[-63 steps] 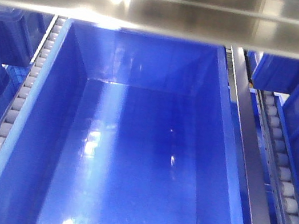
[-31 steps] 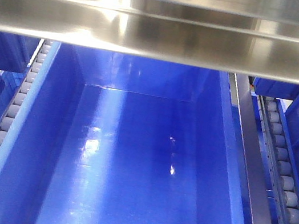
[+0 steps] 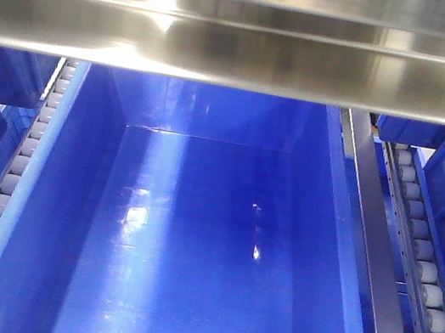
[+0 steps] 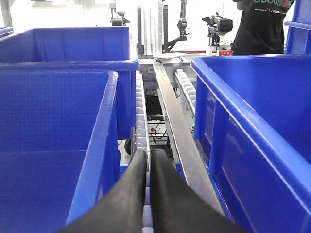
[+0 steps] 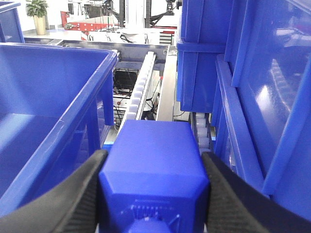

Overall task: Pour parts from conveyor to right shelf
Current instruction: 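Turn toward the shelf and stop facing an empty blue bin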

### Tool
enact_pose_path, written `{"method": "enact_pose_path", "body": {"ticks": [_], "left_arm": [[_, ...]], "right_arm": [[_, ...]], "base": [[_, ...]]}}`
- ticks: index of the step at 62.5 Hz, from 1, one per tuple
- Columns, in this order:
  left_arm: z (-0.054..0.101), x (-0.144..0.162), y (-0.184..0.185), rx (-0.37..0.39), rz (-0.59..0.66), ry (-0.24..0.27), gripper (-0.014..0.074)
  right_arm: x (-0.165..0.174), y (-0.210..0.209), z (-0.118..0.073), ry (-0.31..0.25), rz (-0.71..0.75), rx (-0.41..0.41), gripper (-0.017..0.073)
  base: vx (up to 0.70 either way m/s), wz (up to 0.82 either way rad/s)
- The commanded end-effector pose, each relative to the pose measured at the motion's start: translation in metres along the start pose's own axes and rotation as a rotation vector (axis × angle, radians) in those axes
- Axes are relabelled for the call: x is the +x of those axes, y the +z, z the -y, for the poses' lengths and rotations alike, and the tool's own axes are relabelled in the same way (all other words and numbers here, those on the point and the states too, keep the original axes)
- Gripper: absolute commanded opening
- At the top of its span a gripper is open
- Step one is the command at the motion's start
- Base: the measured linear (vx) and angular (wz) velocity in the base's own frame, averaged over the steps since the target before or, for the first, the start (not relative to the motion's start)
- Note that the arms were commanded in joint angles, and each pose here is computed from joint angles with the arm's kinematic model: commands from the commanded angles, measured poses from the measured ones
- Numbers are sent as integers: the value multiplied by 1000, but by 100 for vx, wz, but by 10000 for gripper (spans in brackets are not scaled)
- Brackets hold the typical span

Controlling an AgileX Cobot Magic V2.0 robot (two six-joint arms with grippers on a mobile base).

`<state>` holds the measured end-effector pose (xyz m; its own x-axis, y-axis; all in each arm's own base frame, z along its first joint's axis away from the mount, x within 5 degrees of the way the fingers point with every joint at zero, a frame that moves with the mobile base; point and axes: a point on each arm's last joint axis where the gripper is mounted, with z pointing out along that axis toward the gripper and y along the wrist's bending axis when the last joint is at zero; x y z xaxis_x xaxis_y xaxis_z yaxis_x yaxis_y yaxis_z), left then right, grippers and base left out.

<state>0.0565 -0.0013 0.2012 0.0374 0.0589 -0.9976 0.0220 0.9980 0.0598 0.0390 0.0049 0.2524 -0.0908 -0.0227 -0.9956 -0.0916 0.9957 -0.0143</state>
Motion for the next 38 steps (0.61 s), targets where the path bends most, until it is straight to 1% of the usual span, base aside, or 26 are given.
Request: {"method": "enact_pose_path", "body": {"ticks": [1,27,35,38], "left_arm": [[0,3,0,-1,60,-6,-6],[0,3,0,-1,60,-6,-6],[0,3,0,-1,60,-6,-6],[0,3,0,-1,60,-6,-6]], "right_arm": [[-15,-2,1,-6,95,6,-5],[-15,-2,1,-6,95,6,-5],[-15,-2,0,2,96,4,-5],[-15,-2,0,17,96,0,-5]], "base": [[0,0],[0,0],[0,0],[0,0]]}}
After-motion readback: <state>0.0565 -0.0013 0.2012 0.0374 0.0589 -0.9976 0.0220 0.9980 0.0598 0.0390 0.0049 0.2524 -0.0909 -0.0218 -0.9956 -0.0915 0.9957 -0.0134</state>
